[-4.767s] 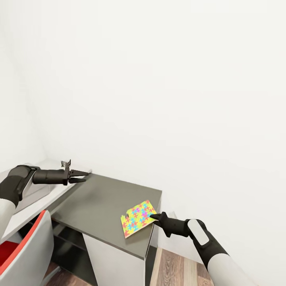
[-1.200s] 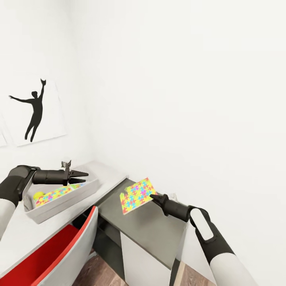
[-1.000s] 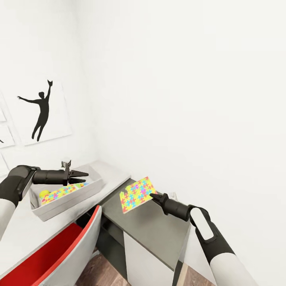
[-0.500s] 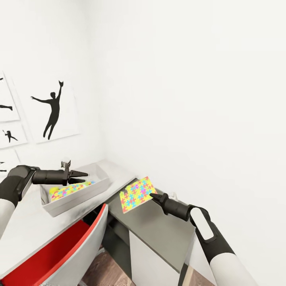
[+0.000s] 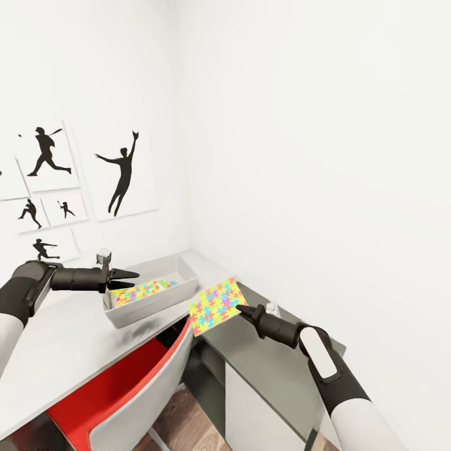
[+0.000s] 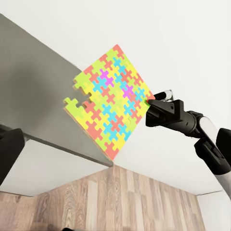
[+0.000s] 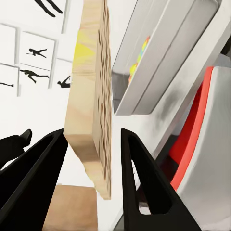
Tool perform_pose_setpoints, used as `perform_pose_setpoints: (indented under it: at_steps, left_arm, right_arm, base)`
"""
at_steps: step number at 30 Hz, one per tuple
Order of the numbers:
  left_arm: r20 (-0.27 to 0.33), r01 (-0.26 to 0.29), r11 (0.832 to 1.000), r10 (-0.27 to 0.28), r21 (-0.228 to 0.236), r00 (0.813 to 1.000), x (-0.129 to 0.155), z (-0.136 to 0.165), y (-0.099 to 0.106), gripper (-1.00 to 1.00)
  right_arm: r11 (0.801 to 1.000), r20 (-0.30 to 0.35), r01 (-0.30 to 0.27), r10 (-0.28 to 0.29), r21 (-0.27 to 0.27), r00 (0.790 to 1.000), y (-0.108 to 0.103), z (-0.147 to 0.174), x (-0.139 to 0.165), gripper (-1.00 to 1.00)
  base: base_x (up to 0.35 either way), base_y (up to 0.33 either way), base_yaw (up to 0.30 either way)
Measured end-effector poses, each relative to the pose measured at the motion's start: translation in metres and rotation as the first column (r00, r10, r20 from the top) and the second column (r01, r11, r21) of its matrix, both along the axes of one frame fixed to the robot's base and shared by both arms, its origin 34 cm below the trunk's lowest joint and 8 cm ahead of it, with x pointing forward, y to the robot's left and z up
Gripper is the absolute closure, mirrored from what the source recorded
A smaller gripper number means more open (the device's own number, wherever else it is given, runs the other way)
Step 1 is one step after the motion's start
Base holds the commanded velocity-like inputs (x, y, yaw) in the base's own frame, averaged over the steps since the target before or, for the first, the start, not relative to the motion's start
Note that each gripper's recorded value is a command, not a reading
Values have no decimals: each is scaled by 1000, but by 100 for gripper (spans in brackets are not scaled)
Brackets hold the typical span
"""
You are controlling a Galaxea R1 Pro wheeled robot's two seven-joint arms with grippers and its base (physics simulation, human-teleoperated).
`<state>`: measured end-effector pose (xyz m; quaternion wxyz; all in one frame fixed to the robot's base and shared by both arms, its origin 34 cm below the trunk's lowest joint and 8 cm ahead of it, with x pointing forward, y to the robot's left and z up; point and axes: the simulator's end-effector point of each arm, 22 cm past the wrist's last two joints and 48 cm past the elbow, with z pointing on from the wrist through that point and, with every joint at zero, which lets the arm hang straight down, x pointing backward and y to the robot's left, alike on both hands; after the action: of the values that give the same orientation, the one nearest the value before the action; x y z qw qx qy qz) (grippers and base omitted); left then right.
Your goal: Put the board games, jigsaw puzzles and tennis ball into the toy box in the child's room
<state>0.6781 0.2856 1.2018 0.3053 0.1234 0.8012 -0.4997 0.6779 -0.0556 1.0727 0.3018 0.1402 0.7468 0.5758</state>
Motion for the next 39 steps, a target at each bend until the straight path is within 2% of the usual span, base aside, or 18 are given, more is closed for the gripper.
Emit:
perform_pose_setpoints:
  at_steps: [6,20,31,39]
  left_arm:
    - [0,-1,1000,1,1,1000,-2,3,1,-100]
    - [-12,-7,1000,7,-1,1000,-3,-1,4,-100]
    - [-16,-8,1000,8,-2,1000,-4,-3,4,-100]
    - [-16,-8,1000,8,-2,1000,-4,-3,4,-100]
  right_arm:
    - [1000,24,3,-3,2,1000,-1,13,0,100]
    - [1000,31,2,-2,2,1000,-1,15,0,100]
    - [1000,34,1,-1,2,999,0,17,0,100]
    - [1000,34,1,-1,0,999,0,17,0,100]
  base:
    - [0,0,33]
    - [0,6,1]
    - [14,220,0]
    - [202,147,1]
